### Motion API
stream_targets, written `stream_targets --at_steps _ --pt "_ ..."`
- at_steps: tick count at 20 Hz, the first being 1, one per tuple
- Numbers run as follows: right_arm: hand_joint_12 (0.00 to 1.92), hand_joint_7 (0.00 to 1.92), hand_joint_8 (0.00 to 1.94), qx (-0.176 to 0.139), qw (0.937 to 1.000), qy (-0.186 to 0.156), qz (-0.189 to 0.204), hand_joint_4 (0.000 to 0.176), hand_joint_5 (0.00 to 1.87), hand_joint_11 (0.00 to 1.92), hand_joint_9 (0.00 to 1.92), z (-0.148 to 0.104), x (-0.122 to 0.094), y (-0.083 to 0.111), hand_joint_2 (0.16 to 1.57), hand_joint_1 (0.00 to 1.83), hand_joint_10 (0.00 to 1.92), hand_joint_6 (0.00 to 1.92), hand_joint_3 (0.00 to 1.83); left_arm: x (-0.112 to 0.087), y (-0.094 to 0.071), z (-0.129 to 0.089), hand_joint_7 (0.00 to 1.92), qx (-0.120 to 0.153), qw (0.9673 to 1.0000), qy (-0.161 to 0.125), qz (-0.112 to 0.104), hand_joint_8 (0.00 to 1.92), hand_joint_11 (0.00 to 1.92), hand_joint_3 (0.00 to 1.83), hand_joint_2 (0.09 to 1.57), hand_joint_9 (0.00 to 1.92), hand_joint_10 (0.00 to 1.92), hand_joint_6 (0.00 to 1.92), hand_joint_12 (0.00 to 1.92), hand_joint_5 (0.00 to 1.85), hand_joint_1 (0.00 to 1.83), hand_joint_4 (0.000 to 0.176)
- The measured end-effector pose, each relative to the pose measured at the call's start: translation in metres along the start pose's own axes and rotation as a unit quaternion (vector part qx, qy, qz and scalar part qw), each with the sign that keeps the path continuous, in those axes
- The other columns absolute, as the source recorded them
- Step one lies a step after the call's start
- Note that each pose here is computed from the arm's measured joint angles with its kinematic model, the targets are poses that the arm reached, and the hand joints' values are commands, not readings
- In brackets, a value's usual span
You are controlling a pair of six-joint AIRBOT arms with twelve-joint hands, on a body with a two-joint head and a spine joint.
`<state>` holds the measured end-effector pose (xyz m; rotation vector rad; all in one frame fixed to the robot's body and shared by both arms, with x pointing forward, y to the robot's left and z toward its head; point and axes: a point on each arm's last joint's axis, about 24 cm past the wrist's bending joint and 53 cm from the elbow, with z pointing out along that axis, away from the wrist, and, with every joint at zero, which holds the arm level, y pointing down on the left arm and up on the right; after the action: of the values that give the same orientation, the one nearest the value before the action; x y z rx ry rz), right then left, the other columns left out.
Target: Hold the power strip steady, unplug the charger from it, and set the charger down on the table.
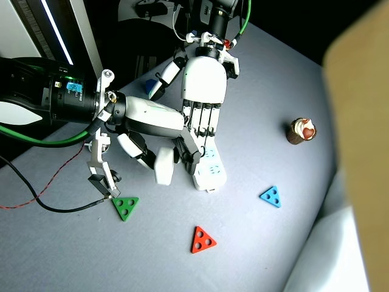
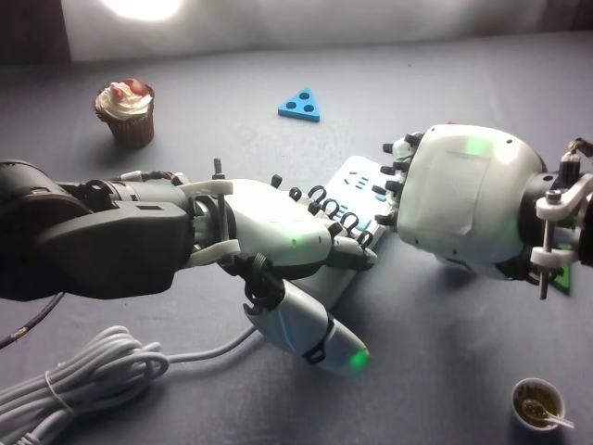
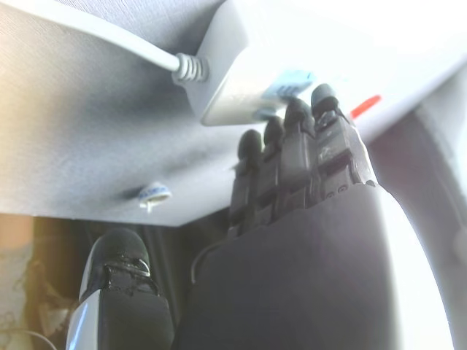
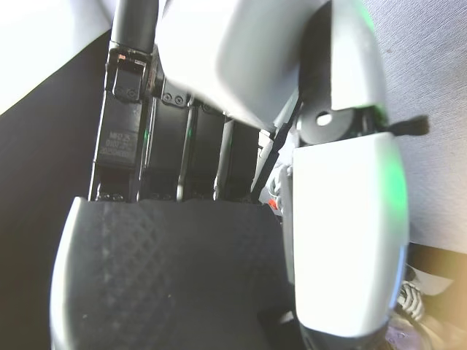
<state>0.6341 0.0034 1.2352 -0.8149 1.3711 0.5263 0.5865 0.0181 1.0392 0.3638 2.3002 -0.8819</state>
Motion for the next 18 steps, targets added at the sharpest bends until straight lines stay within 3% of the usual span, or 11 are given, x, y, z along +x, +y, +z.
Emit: stream_targets --at_steps 1,3,7,9,12,16,18 --pt "0.71 0.87 0.01 -0.002 1.0000 -0.002 -0.001 0.000 0.81 0.64 0.89 -0.001 0.001 0.002 1.11 1.13 0.00 0.14 0.00 0.000 0.000 0.000 0.13 0.000 1.0000 0.000 0.000 0.00 0.01 0.00 1.06 0.08 0.00 0.00 0.12 0.13 0.08 0.000" --pt "0.73 0.84 0.00 -0.002 1.0000 -0.003 0.001 0.000 0.82 0.60 0.86 -0.002 0.005 0.005 1.09 1.13 0.00 0.04 0.00 0.001 0.000 0.000 0.14 0.000 1.0000 0.001 0.000 0.00 0.03 0.00 1.06 0.10 0.00 0.00 0.13 0.14 0.04 0.000" --pt "0.75 0.77 0.00 0.008 0.9986 -0.003 0.053 0.000 0.67 0.52 0.80 -0.006 0.002 0.005 1.04 1.05 0.00 0.00 0.00 0.001 0.001 0.000 0.13 -0.001 1.0000 0.002 0.000 0.00 0.02 0.00 1.06 0.09 0.00 0.00 0.13 0.13 0.07 0.000" --pt "0.78 0.72 0.00 0.020 0.9935 0.005 0.112 0.000 0.63 0.43 0.74 -0.014 -0.001 0.003 1.01 1.04 0.00 0.00 0.00 0.001 0.000 0.000 0.15 -0.001 1.0000 0.002 0.000 0.00 0.03 0.00 1.07 0.11 0.00 0.00 0.14 0.14 0.06 0.000" --pt "0.82 0.69 0.00 0.037 0.9862 -0.009 0.161 0.000 0.55 0.38 0.70 -0.036 -0.023 -0.007 0.99 0.97 0.00 0.00 0.00 0.001 0.000 0.000 0.13 0.000 1.0000 0.002 0.000 0.00 0.02 0.00 1.07 0.10 0.00 0.00 0.13 0.13 0.06 0.000" --pt "0.80 0.65 0.00 0.032 0.9766 0.002 0.213 0.000 0.56 0.34 0.66 -0.062 -0.028 0.001 0.98 0.93 0.00 0.01 0.00 0.001 -0.001 0.000 0.15 0.000 1.0000 0.002 0.000 0.01 0.03 0.00 1.06 0.11 0.01 0.01 0.14 0.15 0.07 0.000" --pt "0.79 0.62 0.00 0.024 0.9776 0.000 0.209 0.000 0.55 0.30 0.62 -0.076 -0.036 0.007 0.99 0.89 0.00 0.00 0.00 0.001 0.000 -0.001 0.15 0.000 1.0000 0.002 0.000 0.00 0.03 0.00 1.06 0.11 0.01 0.01 0.14 0.15 0.07 0.000"
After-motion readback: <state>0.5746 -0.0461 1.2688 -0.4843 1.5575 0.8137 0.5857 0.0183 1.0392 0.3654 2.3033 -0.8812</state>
